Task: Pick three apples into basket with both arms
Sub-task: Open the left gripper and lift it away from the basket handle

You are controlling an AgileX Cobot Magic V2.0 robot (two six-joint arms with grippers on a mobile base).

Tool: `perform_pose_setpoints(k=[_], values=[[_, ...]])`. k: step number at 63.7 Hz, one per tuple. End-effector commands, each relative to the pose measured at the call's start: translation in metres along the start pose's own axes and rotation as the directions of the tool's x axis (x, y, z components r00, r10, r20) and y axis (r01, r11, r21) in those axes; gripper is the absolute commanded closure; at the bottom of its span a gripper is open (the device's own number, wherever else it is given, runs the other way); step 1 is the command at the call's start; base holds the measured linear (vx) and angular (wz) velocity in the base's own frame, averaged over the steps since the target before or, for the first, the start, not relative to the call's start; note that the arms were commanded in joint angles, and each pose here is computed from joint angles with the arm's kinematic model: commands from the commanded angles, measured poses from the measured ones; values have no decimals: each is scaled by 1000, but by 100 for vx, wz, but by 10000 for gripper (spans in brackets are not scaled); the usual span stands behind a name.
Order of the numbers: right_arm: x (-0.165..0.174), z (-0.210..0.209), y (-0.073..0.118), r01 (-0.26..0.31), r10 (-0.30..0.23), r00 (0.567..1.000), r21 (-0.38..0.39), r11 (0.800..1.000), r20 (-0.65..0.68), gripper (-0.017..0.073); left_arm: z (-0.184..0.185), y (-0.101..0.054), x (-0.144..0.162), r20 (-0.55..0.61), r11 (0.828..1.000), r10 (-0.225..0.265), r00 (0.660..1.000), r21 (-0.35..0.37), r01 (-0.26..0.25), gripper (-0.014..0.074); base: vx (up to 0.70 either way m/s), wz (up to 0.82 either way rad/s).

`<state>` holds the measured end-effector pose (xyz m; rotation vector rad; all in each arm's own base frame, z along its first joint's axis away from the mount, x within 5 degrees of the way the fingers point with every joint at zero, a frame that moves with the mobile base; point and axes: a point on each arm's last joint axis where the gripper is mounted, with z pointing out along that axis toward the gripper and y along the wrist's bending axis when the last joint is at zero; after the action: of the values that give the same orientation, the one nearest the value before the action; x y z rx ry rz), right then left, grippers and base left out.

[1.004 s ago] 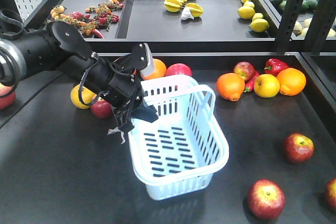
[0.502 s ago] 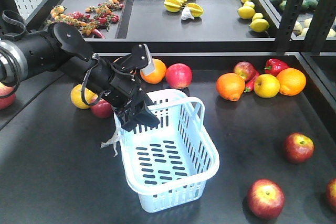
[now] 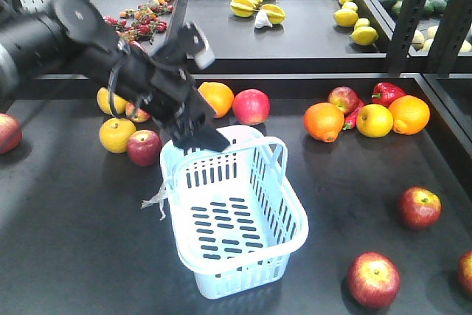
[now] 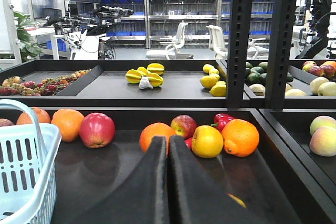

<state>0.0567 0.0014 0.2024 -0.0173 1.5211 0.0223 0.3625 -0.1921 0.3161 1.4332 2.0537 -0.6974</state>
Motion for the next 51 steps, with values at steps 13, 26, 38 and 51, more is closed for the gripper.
perform_pose_setpoints(k=[13, 26, 38, 51], values=[[-2, -1, 0, 9, -8, 998, -2, 1000, 66, 564, -76, -38, -17, -63, 980, -118, 991, -166, 106, 536, 0, 0], [-2, -1, 0, 9, -8, 998, -2, 1000, 66, 564, -130, -75, -25, 25, 948, -147, 989, -282, 148, 601, 0, 0], [-2, -1, 0, 9, -8, 998, -2, 1000, 66, 564, -164, -126, -8, 138, 944, -120, 983, -291, 156, 601, 0, 0], [-2, -1, 0, 9, -8, 998, -2, 1000, 66, 564, -174, -175, 45, 271, 904, -123, 955, -367, 221, 601, 0, 0]])
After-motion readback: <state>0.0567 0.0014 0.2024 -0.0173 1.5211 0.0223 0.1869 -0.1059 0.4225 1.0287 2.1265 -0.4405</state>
